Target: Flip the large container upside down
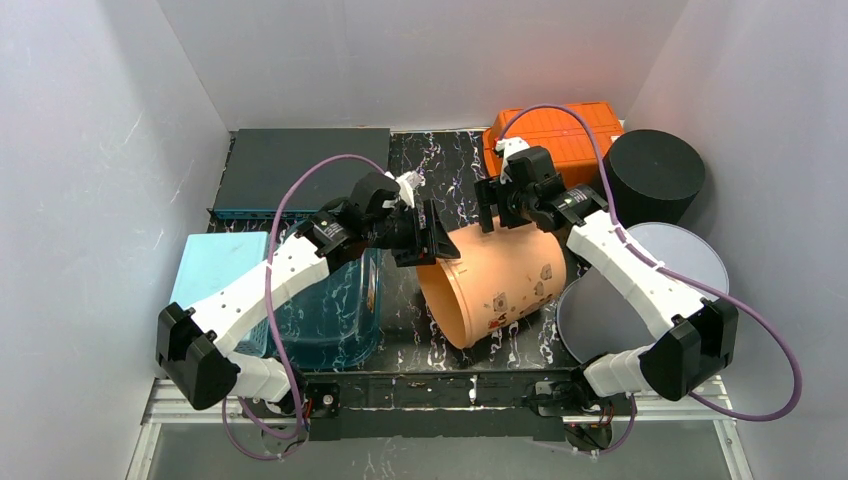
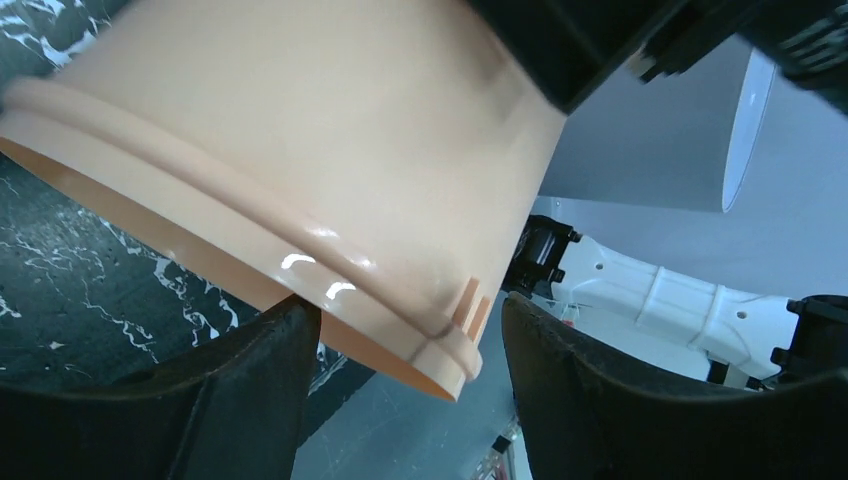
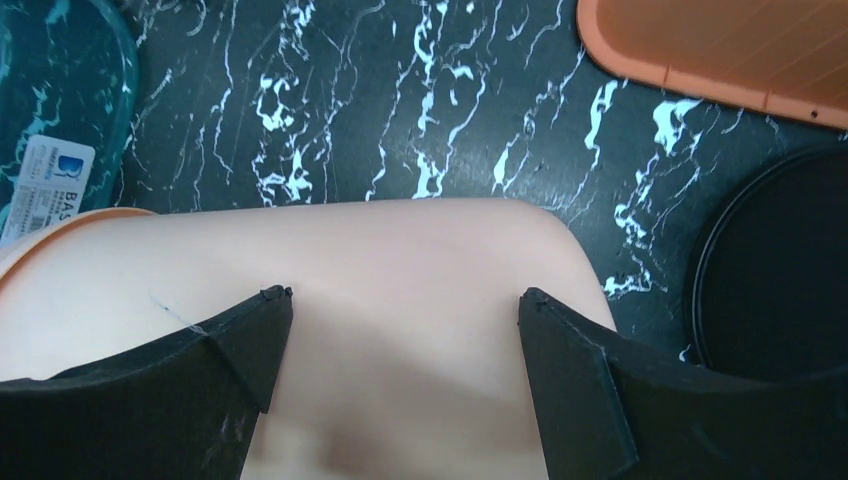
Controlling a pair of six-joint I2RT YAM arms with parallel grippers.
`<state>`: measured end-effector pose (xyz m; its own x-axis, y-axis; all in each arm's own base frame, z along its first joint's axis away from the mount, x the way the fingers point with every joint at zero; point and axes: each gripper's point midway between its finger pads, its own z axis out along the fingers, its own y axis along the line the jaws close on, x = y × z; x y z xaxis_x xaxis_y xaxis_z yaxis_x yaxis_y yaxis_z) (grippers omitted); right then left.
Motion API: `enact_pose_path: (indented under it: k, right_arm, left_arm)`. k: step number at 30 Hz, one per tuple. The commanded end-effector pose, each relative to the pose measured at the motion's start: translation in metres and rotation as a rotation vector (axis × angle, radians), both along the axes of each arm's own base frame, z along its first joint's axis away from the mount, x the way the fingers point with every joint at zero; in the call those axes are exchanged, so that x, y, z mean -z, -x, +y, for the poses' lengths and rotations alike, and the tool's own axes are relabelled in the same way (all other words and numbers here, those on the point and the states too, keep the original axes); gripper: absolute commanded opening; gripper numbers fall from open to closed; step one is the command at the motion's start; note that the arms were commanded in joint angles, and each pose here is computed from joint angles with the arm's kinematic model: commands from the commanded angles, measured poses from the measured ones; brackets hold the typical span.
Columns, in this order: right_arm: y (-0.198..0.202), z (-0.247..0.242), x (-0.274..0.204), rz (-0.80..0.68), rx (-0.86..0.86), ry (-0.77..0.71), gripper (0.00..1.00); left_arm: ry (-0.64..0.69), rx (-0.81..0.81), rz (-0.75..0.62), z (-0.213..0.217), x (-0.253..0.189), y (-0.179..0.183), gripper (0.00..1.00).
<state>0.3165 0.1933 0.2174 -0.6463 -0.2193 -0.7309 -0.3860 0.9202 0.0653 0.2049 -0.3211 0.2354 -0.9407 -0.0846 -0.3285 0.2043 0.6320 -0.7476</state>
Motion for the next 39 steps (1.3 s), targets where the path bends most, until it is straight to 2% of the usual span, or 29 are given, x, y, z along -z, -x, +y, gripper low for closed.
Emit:
enact_pose_path:
  k: [1,6,10,13,16,19,28,34,39]
  right_arm:
    - [0.031,-0.02,0.029,0.129,0.022,0.085,0.91]
    - [0.033,-0.025,0.027,0.118,0.058,0.071,0.92]
    - [0.033,-0.022,0.02,0.103,0.066,0.042,0.93]
    - [0.033,-0.019,0.017,0.103,0.067,0.017,0.93]
    - [0.032,-0.016,0.009,0.096,0.066,-0.003,0.94]
    - [0.031,-0.013,-0.004,0.075,0.052,-0.026,0.95]
    - [0.031,-0.004,-0.064,-0.076,-0.057,-0.096,0.97]
    - [0.071,0.01,-0.078,-0.015,-0.227,-0.183,0.95]
    - [0.102,0.002,-0.074,-0.025,-0.267,-0.24,0.94]
  left_arm:
    - [-0.05,-0.042,-0.046,0.01,-0.009,-0.007,0.61]
    - [-0.102,-0.032,0.034,0.01,0.018,-0.004,0.44]
    - [-0.114,-0.06,0.038,0.015,0.025,-0.004,0.41]
    - [-0.108,-0.067,0.055,0.013,0.027,-0.003,0.46]
    - [-0.076,-0.073,0.064,0.01,0.023,-0.002,0.48]
    - [-0.045,-0.073,0.072,0.007,0.016,0.0,0.6]
    - [0.045,-0.051,0.057,0.004,-0.014,0.008,0.71]
    - [0.074,-0.014,0.017,0.01,-0.033,0.018,0.74]
    - [0.09,0.048,0.043,0.014,-0.032,0.04,0.74]
